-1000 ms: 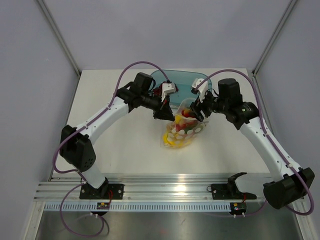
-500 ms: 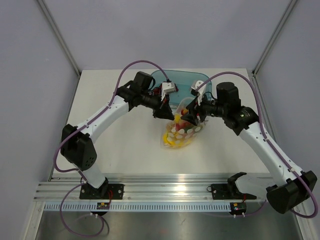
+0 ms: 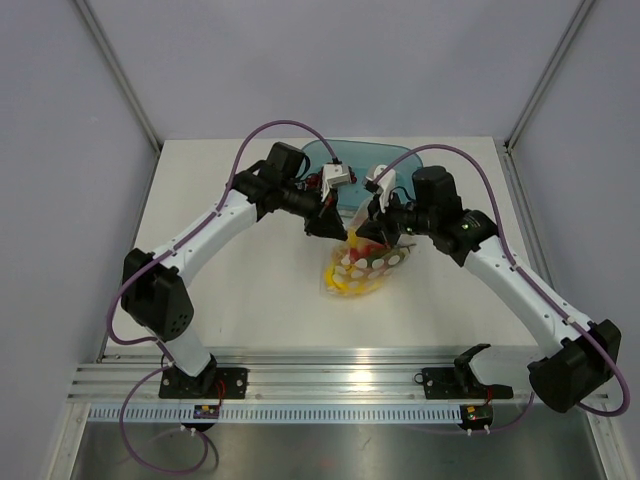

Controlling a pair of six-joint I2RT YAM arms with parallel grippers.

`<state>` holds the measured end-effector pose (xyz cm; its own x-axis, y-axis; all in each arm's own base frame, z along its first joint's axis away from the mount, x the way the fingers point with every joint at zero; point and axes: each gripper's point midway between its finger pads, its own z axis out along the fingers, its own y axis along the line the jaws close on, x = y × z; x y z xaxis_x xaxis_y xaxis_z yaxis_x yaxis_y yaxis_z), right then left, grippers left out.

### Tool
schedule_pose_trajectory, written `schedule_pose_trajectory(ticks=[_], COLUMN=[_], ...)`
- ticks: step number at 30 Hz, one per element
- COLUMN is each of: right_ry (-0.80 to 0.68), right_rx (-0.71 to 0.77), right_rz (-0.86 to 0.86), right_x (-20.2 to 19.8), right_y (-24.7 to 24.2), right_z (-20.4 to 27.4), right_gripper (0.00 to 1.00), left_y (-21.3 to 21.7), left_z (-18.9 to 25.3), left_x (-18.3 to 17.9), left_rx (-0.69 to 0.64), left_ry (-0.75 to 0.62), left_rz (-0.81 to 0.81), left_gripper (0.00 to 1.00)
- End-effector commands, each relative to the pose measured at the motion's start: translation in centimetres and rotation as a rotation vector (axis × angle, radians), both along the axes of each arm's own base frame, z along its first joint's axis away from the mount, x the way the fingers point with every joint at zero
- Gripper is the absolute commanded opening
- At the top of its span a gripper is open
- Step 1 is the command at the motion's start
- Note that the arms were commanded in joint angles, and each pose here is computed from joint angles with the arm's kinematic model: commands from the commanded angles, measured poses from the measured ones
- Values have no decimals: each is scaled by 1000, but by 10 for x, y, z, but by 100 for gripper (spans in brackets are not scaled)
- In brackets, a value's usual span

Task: Place the food in the zip-top bag and seal the zipper
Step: Zip the zipper food storage bag at the center of the board.

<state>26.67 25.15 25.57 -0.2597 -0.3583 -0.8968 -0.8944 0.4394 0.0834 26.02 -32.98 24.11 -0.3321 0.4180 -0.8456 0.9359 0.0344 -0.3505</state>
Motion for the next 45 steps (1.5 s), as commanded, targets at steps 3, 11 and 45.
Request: schedule_pose_trajectory(ticks=[3, 11, 45], right_ry=[-13, -52, 20], right_rx=[46, 158, 415], right_rz=[-39, -161, -241], right_x=[5, 13, 8], right_y=[5, 0, 7], right_z=[10, 31, 54], right_gripper=[0, 0, 0], left_y=[-3, -2, -8], left_z=[35, 37, 28], left_x=[3, 10, 44], left_rx=[-76, -74, -334], left_ry=[-83, -95, -83], left_rz=[-18, 50, 291], left_gripper=[0, 17, 56])
